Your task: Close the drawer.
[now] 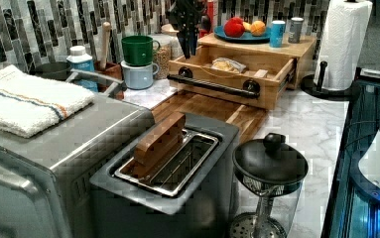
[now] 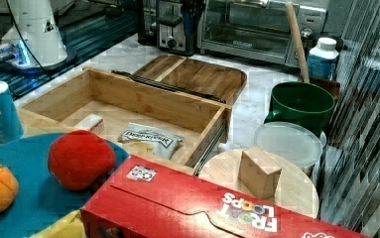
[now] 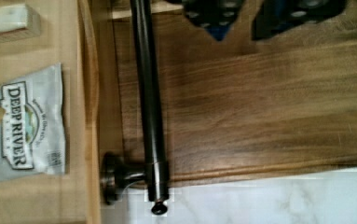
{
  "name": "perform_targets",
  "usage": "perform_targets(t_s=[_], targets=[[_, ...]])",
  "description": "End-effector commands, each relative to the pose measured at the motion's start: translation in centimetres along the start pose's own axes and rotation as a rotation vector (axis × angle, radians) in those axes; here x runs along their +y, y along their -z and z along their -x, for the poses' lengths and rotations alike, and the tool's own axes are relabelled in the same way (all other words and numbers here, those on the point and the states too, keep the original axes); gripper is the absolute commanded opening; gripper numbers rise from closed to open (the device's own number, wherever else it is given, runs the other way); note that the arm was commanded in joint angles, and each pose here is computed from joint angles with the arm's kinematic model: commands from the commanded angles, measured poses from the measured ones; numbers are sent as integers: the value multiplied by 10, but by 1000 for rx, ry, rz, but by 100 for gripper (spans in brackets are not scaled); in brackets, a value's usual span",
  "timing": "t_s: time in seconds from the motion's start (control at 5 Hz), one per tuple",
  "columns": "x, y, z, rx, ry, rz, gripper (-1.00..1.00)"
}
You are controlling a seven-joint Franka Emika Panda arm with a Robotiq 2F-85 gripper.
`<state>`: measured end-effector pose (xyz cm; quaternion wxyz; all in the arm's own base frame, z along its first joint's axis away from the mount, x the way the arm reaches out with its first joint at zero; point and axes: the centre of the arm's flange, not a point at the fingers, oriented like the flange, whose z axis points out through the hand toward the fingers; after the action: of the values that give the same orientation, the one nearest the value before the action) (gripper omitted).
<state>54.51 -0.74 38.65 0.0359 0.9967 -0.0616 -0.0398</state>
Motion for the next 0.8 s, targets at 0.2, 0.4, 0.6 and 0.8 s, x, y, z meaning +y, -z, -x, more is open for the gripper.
perform_targets(t_s=[0.2,0.4,0.6,0.8], targets=[[-48,-39,-7,45,237,83,-100],[-38,-58,-19,-18,258,65,-100],[-40,-73,-16,-23,259,71,-100],[-37,-88,-13,10,244,80,-100]])
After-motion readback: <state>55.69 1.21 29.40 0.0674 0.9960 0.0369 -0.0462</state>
